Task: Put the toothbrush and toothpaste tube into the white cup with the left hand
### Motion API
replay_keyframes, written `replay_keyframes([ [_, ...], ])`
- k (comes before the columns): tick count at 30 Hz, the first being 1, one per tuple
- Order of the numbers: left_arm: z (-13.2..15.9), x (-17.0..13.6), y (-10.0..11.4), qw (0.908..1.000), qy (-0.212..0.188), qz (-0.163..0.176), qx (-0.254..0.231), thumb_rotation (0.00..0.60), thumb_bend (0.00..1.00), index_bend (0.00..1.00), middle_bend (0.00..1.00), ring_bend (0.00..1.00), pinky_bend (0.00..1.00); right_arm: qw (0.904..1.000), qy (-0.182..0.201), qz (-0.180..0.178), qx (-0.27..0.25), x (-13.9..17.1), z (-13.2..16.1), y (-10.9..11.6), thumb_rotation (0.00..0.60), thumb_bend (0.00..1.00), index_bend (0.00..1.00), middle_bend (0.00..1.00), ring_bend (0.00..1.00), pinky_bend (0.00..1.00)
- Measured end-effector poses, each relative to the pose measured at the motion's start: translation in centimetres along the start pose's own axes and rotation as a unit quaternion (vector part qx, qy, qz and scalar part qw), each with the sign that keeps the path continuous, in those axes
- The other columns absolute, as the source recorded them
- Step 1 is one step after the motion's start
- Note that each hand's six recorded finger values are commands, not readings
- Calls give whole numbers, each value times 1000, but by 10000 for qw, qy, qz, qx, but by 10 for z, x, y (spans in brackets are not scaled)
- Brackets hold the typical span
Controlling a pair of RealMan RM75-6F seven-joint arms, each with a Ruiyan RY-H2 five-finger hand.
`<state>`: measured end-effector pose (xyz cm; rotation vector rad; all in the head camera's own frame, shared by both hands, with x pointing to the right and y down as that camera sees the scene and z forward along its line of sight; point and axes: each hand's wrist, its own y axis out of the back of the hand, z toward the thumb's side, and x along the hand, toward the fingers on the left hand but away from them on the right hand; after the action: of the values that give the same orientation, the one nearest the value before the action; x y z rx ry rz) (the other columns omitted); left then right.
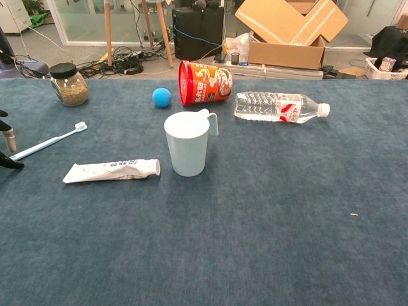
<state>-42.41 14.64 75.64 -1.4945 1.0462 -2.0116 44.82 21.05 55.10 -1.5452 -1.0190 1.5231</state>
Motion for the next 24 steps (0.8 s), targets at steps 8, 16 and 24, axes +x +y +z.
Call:
replay_keyframes([
  [8,-1,2,-1,10000,41,20,43,600,211,537,0,0,29,10000,-2,-13,-12,0,0,1,600,0,0,0,0,364],
  [16,-6,4,3,9999,100,95,78,600,238,538,0,0,29,10000,1,-8,-3,0,0,0,600,0,0,0,0,364],
  [24,-12,7,4,9996,186,112,161,600,239,538,0,0,29,10000,-5,-1,5,0,0,0,600,0,0,0,0,364],
])
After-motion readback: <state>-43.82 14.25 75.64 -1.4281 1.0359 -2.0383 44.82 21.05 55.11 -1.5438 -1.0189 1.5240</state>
